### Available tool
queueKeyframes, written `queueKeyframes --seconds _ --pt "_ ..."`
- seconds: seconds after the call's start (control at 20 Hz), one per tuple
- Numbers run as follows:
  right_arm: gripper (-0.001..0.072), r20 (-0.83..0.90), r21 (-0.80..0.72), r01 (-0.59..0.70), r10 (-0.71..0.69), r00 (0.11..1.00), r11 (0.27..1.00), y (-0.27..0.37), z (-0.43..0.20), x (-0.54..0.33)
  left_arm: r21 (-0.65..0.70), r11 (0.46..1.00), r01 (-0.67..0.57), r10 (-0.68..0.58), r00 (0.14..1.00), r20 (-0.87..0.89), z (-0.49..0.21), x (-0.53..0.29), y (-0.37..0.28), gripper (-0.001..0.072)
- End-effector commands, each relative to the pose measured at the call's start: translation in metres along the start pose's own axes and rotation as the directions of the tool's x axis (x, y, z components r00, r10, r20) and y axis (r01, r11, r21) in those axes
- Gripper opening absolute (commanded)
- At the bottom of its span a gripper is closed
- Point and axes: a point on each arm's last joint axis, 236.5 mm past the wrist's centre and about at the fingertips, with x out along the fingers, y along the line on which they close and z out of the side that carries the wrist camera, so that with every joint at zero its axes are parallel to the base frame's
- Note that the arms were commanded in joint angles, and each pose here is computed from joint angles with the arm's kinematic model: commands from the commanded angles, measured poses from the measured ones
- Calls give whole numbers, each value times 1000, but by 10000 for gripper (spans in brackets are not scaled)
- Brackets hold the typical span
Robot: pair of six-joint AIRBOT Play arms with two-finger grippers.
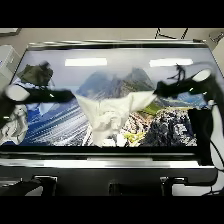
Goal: Fold the clothes and pants, and hang the long-sleeved shirts on hangers.
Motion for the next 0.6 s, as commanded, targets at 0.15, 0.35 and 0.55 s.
queueKeyframes --seconds 0.15,0.35,0.55 --pt "35 778 -274 320 13 628 907 131 107 -320 268 955 -128 -125 645 754 159 -320 -120 22" --pt "35 927 -249 432 84 366 867 192 63 -434 289 951 -112 -223 397 890 139 -431 -167 23" --pt "35 974 -225 427 213 75 876 240 37 -520 313 949 -39 -293 254 922 131 -477 -189 23"
